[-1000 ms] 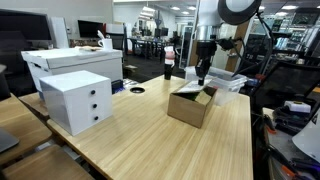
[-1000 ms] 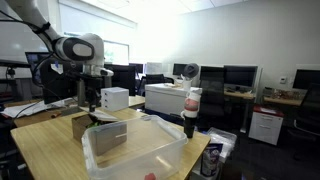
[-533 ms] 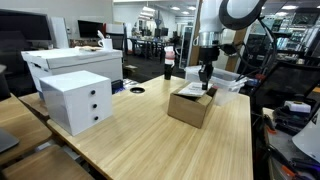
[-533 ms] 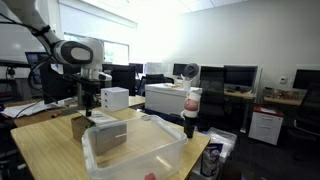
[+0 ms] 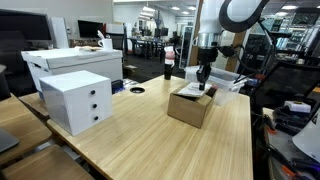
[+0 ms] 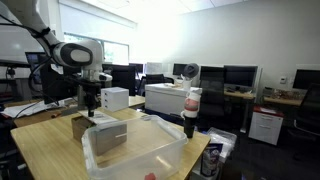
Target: Close the lid of the cardboard box
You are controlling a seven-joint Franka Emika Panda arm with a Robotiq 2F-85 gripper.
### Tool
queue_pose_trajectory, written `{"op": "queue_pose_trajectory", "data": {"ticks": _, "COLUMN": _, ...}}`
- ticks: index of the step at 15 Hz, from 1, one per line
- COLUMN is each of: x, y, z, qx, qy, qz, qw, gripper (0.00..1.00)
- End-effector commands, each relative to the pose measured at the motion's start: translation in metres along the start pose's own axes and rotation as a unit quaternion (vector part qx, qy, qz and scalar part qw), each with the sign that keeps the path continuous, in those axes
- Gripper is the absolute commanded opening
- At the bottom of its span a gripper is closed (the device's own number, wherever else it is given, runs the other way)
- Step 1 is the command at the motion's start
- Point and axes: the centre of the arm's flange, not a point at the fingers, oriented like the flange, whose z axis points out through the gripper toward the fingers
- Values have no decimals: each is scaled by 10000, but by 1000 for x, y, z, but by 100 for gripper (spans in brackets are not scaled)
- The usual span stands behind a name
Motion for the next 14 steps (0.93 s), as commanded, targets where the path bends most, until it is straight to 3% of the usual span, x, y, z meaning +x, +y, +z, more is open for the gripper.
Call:
{"op": "queue_pose_trajectory", "data": {"ticks": 1, "x": 1, "y": -7, "z": 20, "qx": -72, "qy": 166, "qz": -184, "qw": 9997, "gripper": 0}}
{"op": "queue_pose_trajectory", "data": {"ticks": 7, "x": 3, "y": -10, "z": 15, "qx": -50, "qy": 246, "qz": -262, "qw": 9993, "gripper": 0}}
{"op": "queue_pose_trajectory", "data": {"ticks": 14, "x": -7, "y": -7, "z": 34, "qx": -198, "qy": 38, "qz": -318, "qw": 9993, "gripper": 0}}
